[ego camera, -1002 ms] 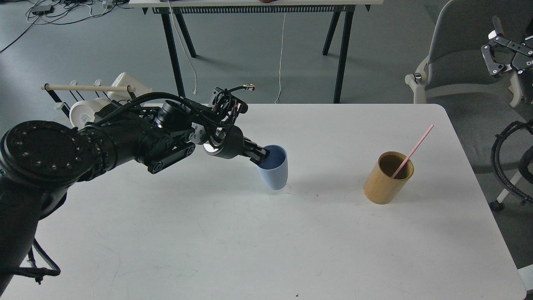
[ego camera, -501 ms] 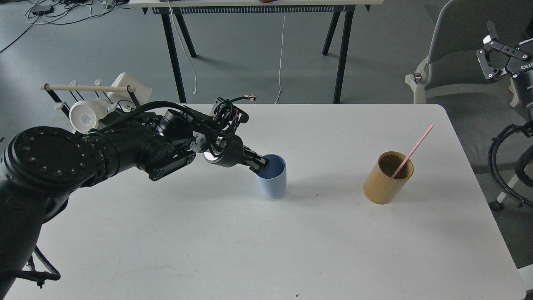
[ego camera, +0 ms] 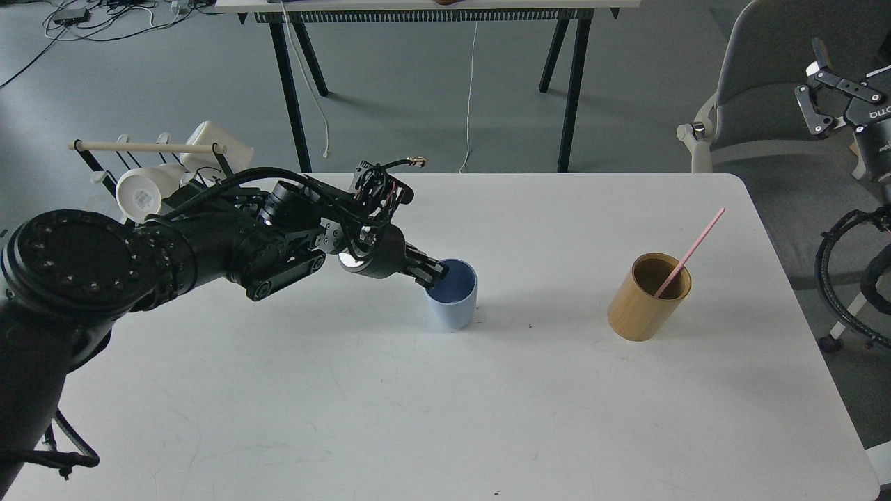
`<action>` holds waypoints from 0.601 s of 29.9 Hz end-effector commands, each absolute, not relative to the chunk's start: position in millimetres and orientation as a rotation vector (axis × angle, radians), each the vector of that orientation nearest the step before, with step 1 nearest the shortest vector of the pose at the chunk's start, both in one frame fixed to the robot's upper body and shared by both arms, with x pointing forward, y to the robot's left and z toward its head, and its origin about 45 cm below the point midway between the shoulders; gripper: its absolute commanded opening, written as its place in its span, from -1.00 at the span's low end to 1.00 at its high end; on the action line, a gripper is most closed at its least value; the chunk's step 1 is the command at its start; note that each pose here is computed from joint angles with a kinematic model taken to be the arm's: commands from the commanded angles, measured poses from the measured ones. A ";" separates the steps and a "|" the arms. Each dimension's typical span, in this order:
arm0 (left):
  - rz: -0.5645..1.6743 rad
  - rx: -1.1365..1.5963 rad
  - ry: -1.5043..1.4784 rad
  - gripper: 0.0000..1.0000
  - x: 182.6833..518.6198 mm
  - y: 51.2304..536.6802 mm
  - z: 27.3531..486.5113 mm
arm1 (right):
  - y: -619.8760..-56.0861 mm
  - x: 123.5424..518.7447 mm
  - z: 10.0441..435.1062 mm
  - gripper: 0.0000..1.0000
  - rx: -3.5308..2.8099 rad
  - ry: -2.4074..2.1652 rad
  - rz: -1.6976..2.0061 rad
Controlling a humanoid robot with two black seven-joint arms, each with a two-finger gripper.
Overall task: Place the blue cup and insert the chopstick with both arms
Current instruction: 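Open the left gripper to release the blue cup upright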
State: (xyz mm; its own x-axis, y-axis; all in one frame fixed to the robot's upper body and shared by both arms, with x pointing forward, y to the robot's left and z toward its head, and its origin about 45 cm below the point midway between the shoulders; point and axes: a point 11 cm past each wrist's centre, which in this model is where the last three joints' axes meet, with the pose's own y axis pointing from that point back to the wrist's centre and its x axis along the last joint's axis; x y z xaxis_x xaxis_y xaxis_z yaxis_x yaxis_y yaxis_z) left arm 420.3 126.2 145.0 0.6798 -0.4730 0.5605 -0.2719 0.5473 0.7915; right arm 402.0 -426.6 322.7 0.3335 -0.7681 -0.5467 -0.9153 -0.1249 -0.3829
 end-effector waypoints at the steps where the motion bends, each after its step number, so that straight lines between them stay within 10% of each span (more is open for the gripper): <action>1: -0.129 1.020 -0.848 -0.67 421.8 129.7 146.1 | -426.6 402.0 323.0 0.85 -1.931 1.475 0.280; 18: 0.160 0.863 -0.670 0.04 438.7 151.3 164.2 | -435.4 400.5 349.7 0.86 -2.079 1.528 0.126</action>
